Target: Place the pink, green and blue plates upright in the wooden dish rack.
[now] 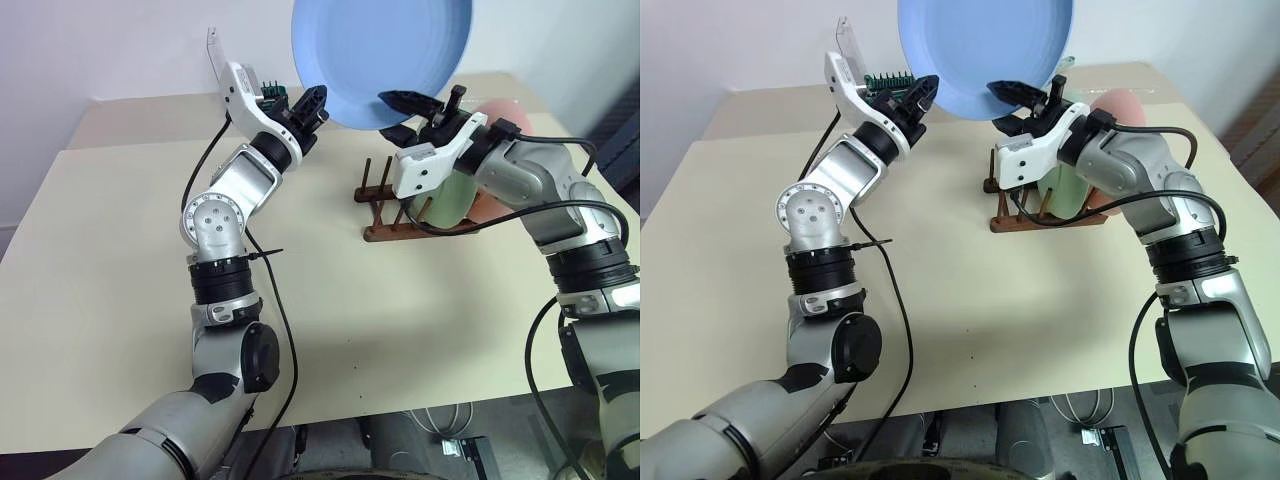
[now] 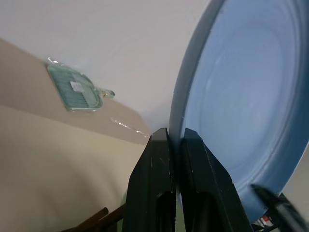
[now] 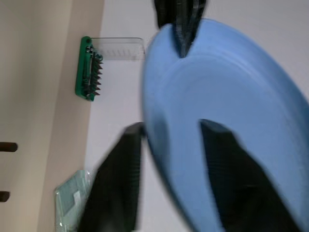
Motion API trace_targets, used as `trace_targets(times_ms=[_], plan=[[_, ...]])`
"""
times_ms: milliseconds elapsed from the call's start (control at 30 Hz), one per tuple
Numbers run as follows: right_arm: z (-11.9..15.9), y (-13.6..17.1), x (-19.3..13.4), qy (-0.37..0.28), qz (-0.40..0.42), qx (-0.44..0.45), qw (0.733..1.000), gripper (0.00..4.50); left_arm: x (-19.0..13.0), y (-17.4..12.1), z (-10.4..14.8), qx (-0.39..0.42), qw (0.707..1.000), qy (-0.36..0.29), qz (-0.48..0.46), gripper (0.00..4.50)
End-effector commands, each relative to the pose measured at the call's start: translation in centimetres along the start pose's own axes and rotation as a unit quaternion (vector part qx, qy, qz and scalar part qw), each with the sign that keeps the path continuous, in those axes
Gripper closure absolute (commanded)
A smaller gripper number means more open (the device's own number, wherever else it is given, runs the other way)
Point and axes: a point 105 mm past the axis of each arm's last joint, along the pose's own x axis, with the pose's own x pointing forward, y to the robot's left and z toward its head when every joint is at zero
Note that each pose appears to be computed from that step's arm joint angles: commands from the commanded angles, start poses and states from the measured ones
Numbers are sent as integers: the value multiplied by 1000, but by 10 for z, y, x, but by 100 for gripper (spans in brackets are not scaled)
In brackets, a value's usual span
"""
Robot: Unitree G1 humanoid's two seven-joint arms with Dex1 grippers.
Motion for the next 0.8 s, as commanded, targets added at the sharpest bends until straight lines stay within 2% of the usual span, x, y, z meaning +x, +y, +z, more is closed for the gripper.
trace_targets(times_ms=[33,133,167,233,467,633,733,800], plan=[[1,-26,-2,-4,-41,-16,999,447,0,-10,8,48,999,-16,-4,450],[-2,-26,-3,0,-42,-18,999,447,1,-9,11,64,998,-28,-1,450],[-2,-26,-3,2,-42,-19,999,450,2,-10,13,65,997,-38,-6,396],[-3,-26,-4,3,-42,-21,999,450,2,-12,12,54,998,-37,-19,358],[-21,-49,-5,39,-72,-23,996,450,3,-12,28,41,996,-57,-55,19],[-32,-78,-8,55,-119,-40,991,450,8,-23,42,54,991,-74,-97,8],[-50,-108,-27,82,-171,-52,981,450,5,-18,49,85,989,-71,-96,8],[-52,-127,-38,52,-227,46,971,450,5,-12,49,150,983,-48,-95,8]])
